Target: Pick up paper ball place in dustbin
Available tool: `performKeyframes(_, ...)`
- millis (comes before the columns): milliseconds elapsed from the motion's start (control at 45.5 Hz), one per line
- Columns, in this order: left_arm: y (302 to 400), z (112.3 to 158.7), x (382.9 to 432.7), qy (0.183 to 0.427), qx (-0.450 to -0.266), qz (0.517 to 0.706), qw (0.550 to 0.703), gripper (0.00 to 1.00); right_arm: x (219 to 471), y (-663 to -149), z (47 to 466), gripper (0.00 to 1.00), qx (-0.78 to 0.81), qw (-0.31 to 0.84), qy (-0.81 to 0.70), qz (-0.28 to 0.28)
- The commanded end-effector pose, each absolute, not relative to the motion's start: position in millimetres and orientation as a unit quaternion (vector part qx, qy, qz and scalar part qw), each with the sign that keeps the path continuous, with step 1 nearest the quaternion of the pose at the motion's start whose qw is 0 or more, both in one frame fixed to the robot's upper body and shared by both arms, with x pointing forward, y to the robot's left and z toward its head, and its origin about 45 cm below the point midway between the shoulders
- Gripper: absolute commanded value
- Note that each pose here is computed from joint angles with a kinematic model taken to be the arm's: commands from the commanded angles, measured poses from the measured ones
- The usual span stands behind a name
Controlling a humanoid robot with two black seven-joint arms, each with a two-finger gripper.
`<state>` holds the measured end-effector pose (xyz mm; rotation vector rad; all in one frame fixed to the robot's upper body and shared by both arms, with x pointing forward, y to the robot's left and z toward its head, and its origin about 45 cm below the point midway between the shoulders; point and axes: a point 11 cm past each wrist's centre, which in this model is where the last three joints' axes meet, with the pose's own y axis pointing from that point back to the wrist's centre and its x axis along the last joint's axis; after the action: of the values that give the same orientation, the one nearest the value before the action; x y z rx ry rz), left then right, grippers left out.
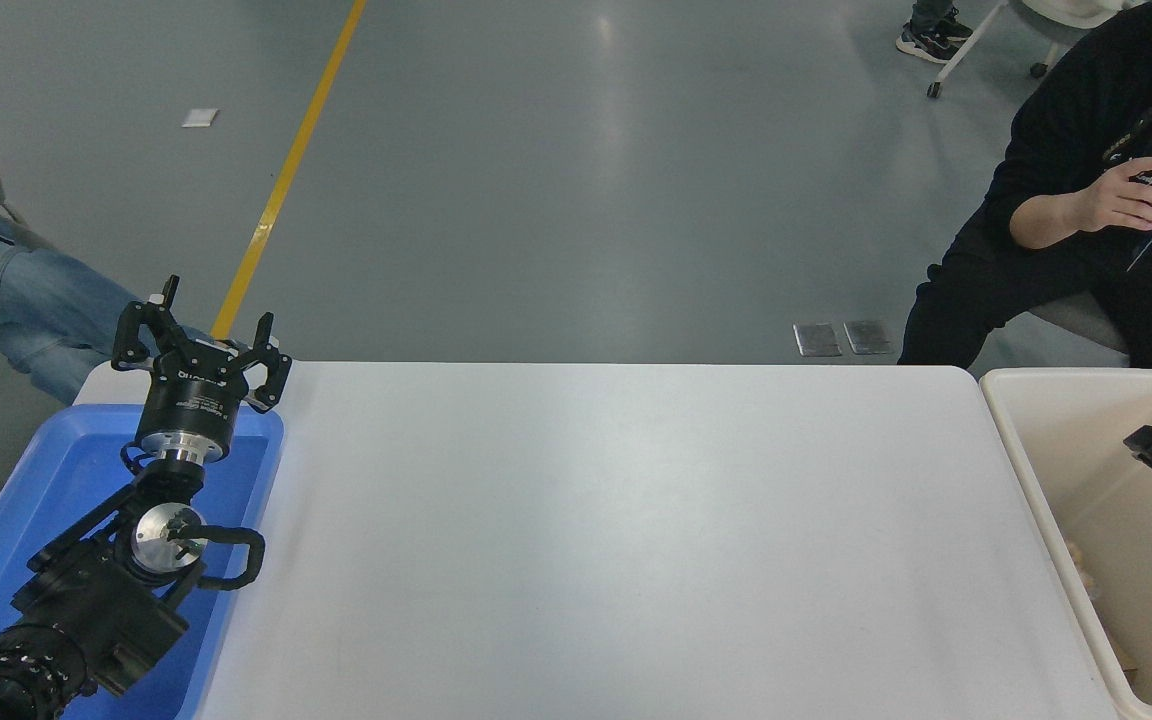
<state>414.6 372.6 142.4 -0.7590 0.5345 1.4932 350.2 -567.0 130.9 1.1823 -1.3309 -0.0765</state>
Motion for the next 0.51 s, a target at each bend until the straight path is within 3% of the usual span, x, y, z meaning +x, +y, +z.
performKeyframes(0,372.6,142.4,414.6,0.234,-0.333,0.654,0.638,0.99,398.4,-547.1,176.4,1.0,0.537,0.597,-0.596,0.006)
performKeyframes(242,372.6,142.4,414.6,0.234,-0.333,0.654,0.638,0.99,465.1,-478.0,237.1,1.0,0.604,0.534,-0.589,0.045)
performKeyframes(484,372.3,143.0,415.1,0.234,-0.333,0.654,0.638,0.99,494.2,-409.3,261.4,1.0,0.66,0.553,-0.503,0.082)
